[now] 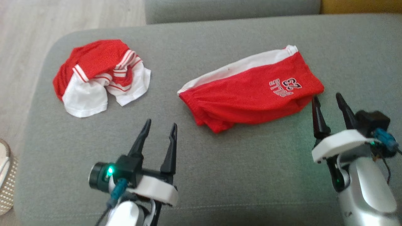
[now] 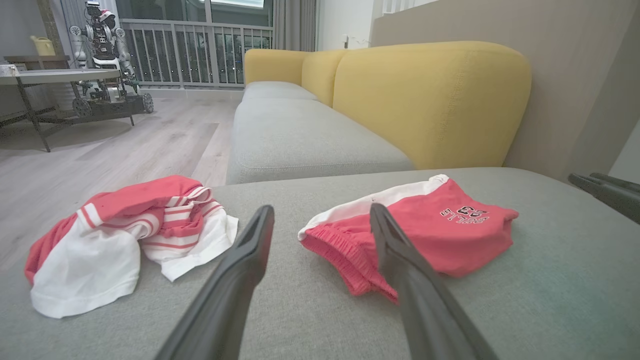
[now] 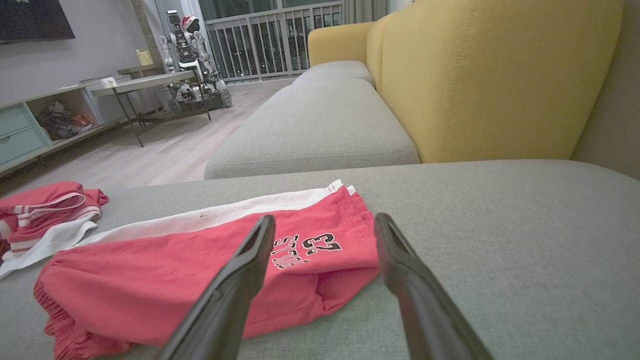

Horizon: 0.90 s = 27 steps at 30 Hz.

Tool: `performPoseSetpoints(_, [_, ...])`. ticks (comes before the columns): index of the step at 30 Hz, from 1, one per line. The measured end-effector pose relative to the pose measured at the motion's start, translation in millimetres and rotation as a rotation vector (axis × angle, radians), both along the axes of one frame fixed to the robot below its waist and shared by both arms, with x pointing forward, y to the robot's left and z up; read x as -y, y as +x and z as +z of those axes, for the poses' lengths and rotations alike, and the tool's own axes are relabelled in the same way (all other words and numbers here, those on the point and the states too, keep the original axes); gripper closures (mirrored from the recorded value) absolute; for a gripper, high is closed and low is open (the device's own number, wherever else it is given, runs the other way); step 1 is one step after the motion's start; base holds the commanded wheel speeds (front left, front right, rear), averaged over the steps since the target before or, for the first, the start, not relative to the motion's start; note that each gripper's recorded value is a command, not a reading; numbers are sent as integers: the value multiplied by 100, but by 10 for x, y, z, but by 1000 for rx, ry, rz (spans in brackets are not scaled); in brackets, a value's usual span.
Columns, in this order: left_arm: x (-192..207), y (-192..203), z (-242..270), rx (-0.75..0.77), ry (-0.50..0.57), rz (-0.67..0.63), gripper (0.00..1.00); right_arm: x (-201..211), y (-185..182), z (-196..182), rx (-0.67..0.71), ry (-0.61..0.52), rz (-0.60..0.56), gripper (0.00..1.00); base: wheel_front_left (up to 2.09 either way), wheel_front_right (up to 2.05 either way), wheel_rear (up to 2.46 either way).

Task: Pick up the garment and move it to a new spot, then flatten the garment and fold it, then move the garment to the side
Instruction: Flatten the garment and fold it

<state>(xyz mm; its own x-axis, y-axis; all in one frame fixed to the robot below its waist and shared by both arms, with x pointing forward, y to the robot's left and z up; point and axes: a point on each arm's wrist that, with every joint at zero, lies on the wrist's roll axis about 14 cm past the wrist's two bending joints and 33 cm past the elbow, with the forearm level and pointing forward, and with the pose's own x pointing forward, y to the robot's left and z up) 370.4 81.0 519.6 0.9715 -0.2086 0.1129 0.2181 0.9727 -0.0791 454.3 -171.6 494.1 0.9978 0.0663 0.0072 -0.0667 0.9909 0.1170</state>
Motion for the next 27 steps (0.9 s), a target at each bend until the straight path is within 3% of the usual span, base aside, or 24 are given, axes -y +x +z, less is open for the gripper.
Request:
performPoseSetpoints(12, [-268, -291, 32, 18, 42, 103, 0, -141, -102, -51, -9, 49, 16, 0, 0, 0, 0])
performPoseSetpoints(17, [-282, -293, -25, 1, 53, 109, 0, -90, -8, -270, -73, 24, -7, 0, 0, 0, 0])
performPoseSetpoints(27, [-255, -17, -114, -23, 77, 82, 0, 167, 900, -416, -211, -93, -70, 0, 0, 0, 0])
